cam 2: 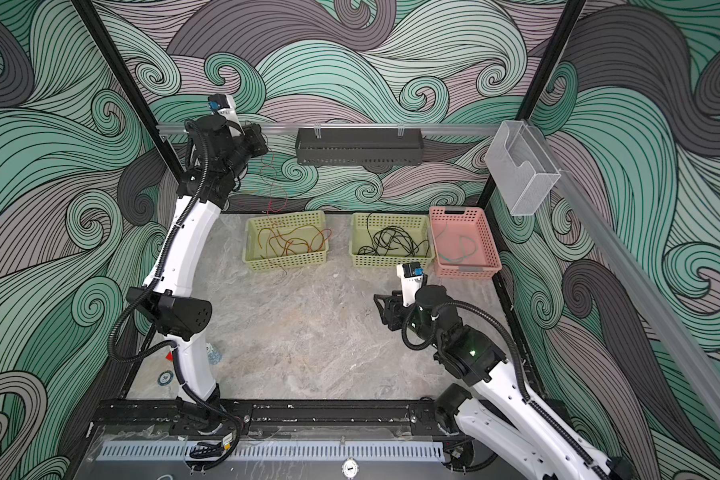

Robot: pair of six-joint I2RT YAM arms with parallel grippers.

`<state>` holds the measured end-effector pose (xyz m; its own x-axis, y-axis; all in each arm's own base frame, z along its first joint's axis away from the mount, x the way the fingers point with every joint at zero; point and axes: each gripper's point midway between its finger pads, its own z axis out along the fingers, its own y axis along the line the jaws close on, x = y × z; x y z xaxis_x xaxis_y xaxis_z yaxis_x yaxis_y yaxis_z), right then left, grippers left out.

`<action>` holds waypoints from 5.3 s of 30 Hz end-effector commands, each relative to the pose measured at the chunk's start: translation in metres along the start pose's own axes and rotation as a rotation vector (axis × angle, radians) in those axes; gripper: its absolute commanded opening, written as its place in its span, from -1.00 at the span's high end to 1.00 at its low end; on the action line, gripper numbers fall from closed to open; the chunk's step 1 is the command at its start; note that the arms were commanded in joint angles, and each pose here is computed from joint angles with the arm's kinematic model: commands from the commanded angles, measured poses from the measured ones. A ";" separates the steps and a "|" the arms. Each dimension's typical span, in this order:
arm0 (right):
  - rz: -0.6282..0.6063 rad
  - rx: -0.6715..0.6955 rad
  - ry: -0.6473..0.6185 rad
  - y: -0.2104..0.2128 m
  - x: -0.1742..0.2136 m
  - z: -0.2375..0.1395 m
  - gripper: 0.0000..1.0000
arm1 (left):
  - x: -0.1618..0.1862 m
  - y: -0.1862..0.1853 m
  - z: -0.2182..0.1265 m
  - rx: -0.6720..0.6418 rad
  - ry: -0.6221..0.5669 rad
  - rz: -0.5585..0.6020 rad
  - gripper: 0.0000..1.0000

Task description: Untangle the cables

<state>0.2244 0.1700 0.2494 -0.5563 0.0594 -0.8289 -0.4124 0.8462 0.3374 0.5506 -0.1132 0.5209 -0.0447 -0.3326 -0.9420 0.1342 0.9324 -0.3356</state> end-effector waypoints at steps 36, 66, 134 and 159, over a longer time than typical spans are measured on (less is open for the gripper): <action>0.027 0.068 0.036 -0.018 0.009 0.008 -0.14 | 0.102 0.031 0.018 0.077 0.252 -0.143 1.00; 0.020 0.023 0.044 -0.008 0.002 0.010 -0.15 | 0.232 0.086 -0.076 -0.216 0.829 -0.045 -0.37; -0.116 -0.023 -0.177 -0.013 -0.002 0.087 -0.99 | 0.366 0.262 -0.171 -0.365 0.419 0.271 -0.98; -0.301 0.618 -0.228 -0.236 0.019 0.096 -0.99 | 0.366 0.263 -0.170 -0.365 0.414 0.273 -0.98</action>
<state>0.3716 0.0305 0.1064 -0.3592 -0.2113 -0.9090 -0.0539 0.9771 -0.2058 0.3921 0.0347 0.0720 -0.4850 -0.0563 -0.8727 -0.1522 0.9881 0.0208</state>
